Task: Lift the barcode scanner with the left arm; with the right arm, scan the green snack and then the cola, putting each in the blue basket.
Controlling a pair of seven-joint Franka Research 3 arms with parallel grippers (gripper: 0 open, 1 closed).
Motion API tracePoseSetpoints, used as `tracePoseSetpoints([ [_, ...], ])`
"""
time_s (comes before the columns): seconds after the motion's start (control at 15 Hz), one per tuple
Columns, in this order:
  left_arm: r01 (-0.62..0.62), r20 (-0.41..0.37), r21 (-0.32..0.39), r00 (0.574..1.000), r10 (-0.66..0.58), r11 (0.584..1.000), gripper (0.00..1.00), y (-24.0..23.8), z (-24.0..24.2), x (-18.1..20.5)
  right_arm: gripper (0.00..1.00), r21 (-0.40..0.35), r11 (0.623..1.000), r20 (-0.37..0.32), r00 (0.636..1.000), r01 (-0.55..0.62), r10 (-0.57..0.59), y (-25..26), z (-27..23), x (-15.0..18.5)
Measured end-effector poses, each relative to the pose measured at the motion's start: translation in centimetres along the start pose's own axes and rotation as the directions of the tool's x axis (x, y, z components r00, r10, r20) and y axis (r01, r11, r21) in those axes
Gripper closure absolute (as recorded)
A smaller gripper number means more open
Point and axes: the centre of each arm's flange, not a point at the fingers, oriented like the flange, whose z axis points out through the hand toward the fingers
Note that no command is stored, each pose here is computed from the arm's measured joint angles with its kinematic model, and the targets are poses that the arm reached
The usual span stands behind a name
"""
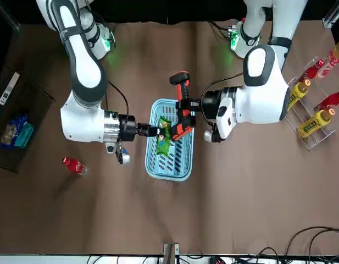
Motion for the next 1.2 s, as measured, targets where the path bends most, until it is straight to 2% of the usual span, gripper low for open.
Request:
tracePoseSetpoints([
  [0.27,0.029,0.031,0.032,0.999,-0.03,0.999,0.66,-0.8,-0.5,0.0,0.84,-0.01,1.0,-0.005,1.0,0.005,-0.005,0.1,-0.1,0.1],
  [0.47,0.044,0.018,0.024,0.999,-0.044,0.999,0.66,-1.5,-2.6,0.6,0.84,-0.013,1.0,-0.004,1.0,0.008,-0.008,0.1,-0.1,0.1],
  [0.6,0.048,0.007,0.044,0.999,-0.048,0.998,0.66,-2.1,-4.5,0.7,0.84,-0.019,1.0,-0.003,1.0,0.01,-0.01,0.2,0.1,0.0],
  [0.73,0.049,-0.039,0.13,0.998,-0.044,0.99,0.66,-2.9,-5.8,0.8,0.84,-0.051,0.999,-0.005,1.0,0.015,-0.016,0.8,0.4,0.3],
  [0.93,0.045,-0.113,0.311,0.994,-0.01,0.949,0.66,-4.0,-5.9,0.9,0.84,-0.204,0.977,-0.005,0.998,0.057,-0.059,3.4,2.4,1.1],
  [1.07,0.043,-0.124,0.346,0.992,0.0,0.937,0.66,-4.1,-5.7,0.9,0.84,-0.264,0.962,0.009,0.997,0.077,-0.077,4.5,4.2,1.0],
  [1.2,0.041,-0.125,0.351,0.992,0.003,0.935,0.66,-4.0,-5.7,0.8,0.84,-0.302,0.949,0.016,0.996,0.094,-0.093,5.0,5.0,1.0],
])
